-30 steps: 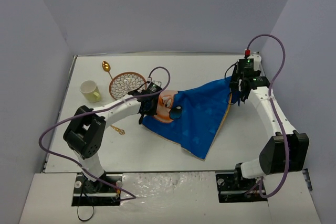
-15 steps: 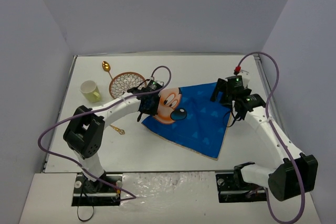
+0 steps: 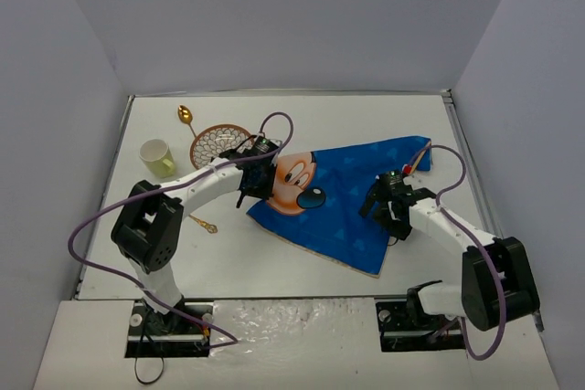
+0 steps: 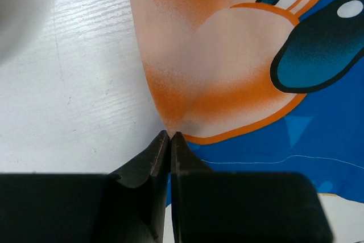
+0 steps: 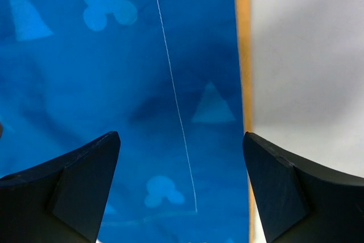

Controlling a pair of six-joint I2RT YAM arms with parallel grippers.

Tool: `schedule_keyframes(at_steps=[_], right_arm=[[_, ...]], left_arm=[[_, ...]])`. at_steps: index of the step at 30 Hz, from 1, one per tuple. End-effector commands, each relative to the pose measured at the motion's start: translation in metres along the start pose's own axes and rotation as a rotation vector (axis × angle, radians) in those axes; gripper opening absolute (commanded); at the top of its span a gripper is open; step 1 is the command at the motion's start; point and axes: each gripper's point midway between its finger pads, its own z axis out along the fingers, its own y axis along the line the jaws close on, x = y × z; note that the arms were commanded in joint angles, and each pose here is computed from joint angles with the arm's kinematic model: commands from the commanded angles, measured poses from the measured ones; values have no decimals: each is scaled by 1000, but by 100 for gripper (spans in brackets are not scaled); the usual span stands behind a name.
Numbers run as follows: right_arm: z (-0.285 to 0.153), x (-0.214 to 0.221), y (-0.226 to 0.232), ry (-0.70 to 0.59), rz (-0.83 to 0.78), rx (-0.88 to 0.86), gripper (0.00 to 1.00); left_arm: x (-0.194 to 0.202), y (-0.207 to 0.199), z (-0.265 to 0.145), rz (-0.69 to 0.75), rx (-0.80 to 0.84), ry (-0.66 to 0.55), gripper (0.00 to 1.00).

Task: Set the dinner table for one person

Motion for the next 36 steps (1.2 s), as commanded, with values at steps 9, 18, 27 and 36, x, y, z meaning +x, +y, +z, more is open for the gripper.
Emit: schedule_keyframes(at_steps=[9, 18, 27, 36], right_arm=[[57, -59, 43, -45, 50, -45, 82], [37, -117, 51, -154, -26, 18, 84], [23, -46, -11, -75, 41, 118, 91], [35, 0, -17, 19, 34, 144, 89]], left_arm=[[-37, 7, 11, -165, 43, -61, 0], [-73, 1, 15, -230, 74, -116, 0], [-81, 1, 11, -232, 75, -147, 0], [-81, -1, 10, -236, 85, -148, 0]])
